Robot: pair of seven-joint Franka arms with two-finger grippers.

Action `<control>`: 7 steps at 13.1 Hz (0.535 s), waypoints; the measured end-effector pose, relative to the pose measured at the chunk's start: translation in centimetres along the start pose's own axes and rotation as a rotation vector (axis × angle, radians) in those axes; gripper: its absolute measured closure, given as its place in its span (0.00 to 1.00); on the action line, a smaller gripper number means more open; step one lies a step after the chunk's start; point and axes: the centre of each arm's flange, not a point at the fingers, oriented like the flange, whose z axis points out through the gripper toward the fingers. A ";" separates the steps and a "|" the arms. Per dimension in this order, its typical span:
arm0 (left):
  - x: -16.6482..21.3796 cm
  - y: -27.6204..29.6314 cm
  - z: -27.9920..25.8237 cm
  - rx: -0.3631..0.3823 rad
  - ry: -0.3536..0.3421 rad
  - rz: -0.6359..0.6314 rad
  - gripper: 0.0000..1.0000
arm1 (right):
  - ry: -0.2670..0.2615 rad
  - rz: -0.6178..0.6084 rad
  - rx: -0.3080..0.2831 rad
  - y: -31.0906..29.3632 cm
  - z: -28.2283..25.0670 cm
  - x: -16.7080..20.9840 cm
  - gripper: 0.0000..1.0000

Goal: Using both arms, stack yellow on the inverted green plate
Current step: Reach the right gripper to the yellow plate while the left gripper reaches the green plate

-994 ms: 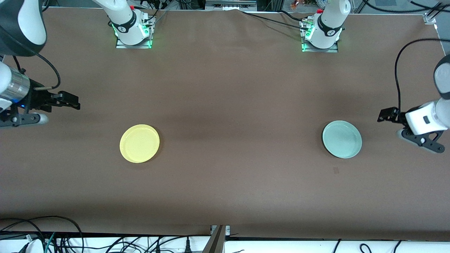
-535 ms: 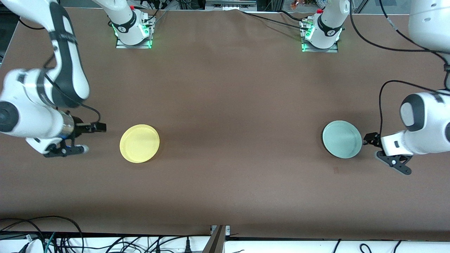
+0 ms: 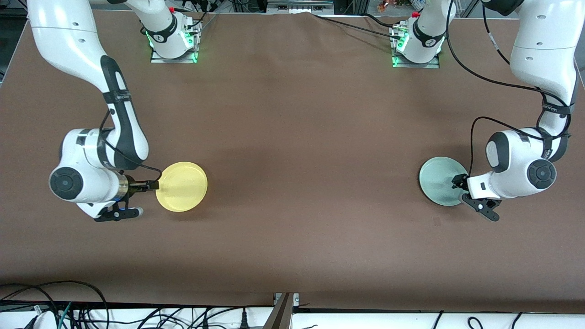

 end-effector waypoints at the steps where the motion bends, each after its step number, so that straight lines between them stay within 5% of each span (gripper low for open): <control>1: 0.0 0.0 0.3 -0.001 -0.001 0.022 0.19 | -0.003 -0.004 -0.003 -0.3 0.8 0.2 0.00; 7: 0.0 -0.1 0.2 0.002 0.001 0.053 0.85 | -0.007 -0.009 -0.011 -0.7 3.6 0.8 0.04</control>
